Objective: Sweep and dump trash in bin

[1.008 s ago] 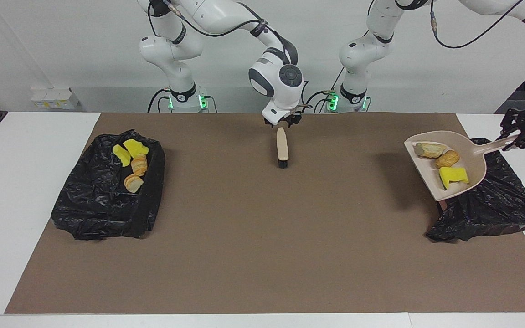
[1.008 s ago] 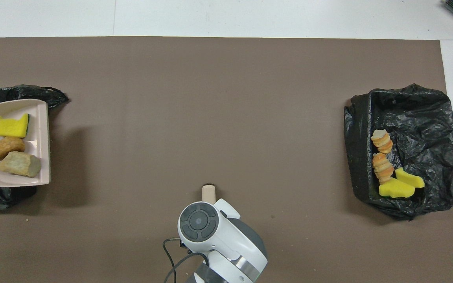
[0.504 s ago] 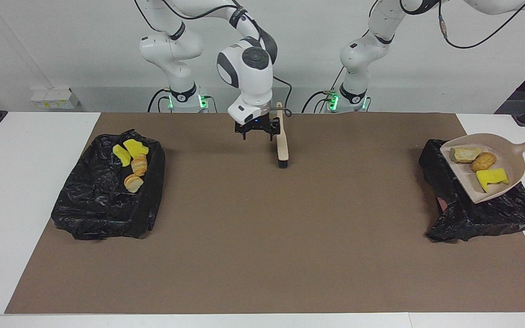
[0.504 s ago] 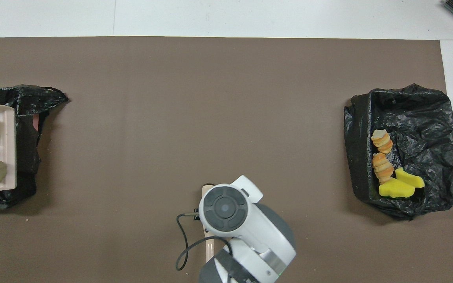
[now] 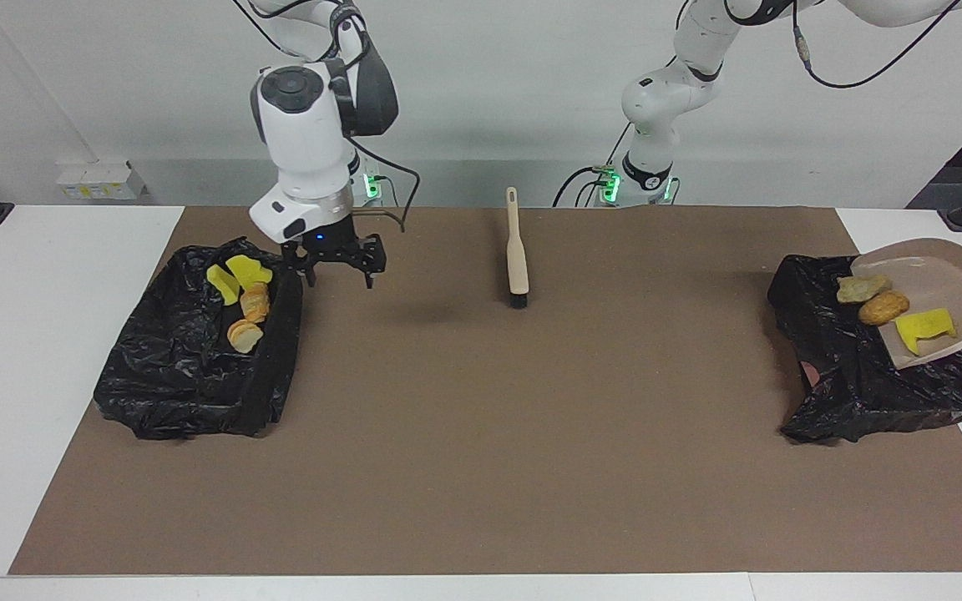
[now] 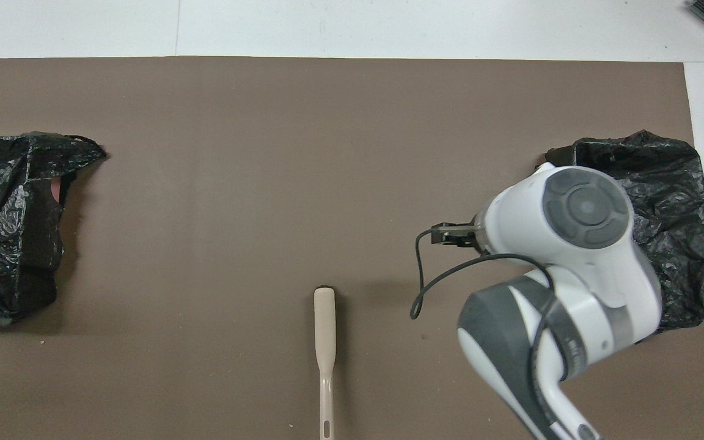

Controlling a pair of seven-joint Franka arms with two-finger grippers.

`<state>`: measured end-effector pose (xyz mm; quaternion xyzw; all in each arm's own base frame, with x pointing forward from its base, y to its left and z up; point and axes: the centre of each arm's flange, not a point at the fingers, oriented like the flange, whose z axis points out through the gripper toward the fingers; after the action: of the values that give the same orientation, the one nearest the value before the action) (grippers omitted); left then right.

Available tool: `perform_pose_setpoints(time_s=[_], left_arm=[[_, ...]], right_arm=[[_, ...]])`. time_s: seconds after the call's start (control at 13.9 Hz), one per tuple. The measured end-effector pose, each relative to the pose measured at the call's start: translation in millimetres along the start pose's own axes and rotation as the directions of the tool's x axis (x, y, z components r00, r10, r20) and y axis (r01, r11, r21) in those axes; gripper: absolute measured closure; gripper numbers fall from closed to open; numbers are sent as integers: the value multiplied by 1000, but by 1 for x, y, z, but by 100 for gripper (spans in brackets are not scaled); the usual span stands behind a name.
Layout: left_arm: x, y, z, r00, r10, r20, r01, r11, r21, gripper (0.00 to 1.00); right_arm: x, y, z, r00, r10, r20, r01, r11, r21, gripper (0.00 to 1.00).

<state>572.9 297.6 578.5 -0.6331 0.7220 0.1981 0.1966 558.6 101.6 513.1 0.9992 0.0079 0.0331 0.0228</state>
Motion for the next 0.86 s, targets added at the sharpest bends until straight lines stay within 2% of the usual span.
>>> perform_pose_setpoints(time_s=[0.22,0.43,0.65,0.86], left_arm=[[11,3,-21,996,-1,84,3,1000,-15,67],[2,13,-38,990,2,142,0,1000,-17,67],[-9,25,-57,986,-20,165,19,1000,3,67],[-8,28,-69,984,-55,169,52,998,19,67]], right_arm=[[-5,64,-38,1000,-29,-4,29,1000,-4,0],[-28,100,-84,999,-18,28,18,1000,2,0],[-36,116,-114,1000,-6,27,6,1000,5,0],[-35,119,-111,999,2,34,-2,1000,10,0]])
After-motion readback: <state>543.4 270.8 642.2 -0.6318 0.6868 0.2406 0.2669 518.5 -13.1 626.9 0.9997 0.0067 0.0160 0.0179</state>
